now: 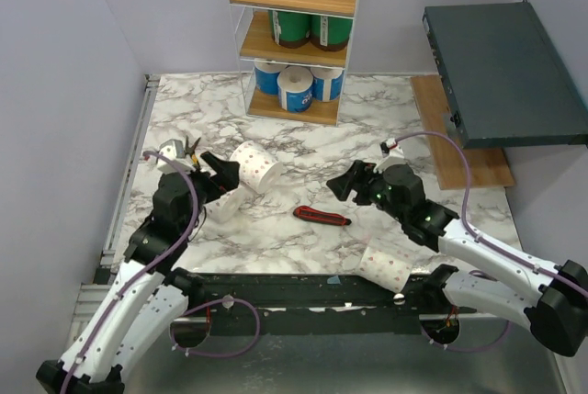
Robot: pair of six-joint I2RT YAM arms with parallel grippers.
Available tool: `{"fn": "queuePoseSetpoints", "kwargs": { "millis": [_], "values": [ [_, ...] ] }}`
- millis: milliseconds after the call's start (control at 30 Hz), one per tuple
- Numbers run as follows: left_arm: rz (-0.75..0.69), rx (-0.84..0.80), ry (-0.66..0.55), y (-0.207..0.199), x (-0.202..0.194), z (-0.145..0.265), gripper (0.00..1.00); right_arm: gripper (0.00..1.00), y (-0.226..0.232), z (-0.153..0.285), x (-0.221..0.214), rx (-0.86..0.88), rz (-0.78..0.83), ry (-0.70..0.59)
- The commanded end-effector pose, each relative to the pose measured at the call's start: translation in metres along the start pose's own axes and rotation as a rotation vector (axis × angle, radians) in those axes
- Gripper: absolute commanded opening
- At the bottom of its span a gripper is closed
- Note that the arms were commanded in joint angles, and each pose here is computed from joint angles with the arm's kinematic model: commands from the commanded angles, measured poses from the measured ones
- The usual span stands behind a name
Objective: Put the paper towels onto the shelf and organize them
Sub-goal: Adjust the paper towel at the center of the board.
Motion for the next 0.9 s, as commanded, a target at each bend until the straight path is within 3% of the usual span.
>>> {"fn": "queuePoseSetpoints", "kwargs": {
  "millis": [0, 100, 233, 333, 467, 567, 867],
  "values": [
    [0.011, -0.24, 0.141, -0.038, 0.0, -0.017, 0.96, 0.81, 0.006, -0.004, -0.003, 0.09, 0.001, 0.02],
    [0.013, -0.228, 0.173, -0.046, -0.001, -0.033, 0.96, 0.81, 0.005, -0.003, -0.005, 0.092, -0.004, 0.02],
    [0.003, -0.166, 0.128, -0.05, 0.008, -0.048, 0.97, 0.81, 0.002, 0.002, -0.006, 0.081, 0.01, 0.005],
    [0.122, -0.105, 0.138, -0.041, 0.023, -0.063, 0.97, 0.81, 0.0, 0.005, -0.005, 0.074, 0.024, 0.003],
    [0.207, -0.14, 0.145, -0.034, 0.035, -0.081, 0.96, 0.8, -0.002, 0.007, -0.008, 0.069, 0.026, 0.009],
    [0.182, -0.148, 0.126, -0.036, 0.042, -0.095, 0.96, 0.8, -0.003, 0.008, -0.01, 0.076, 0.026, 0.025],
    [0.116, -0.122, 0.234, -0.03, 0.048, -0.141, 0.93, 0.8, -0.006, 0.014, -0.01, 0.052, 0.028, 0.006]
  ]
}}
Point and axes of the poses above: each gripper's point midway between its finger pads, its own z axis back along the fingers, its own y axis along the line the jaws close on, x = y × z, the point moved 10 cm from there along z, back along the fingers, and after that the axes turned 5 degrees about z, right-handed, at the moved point
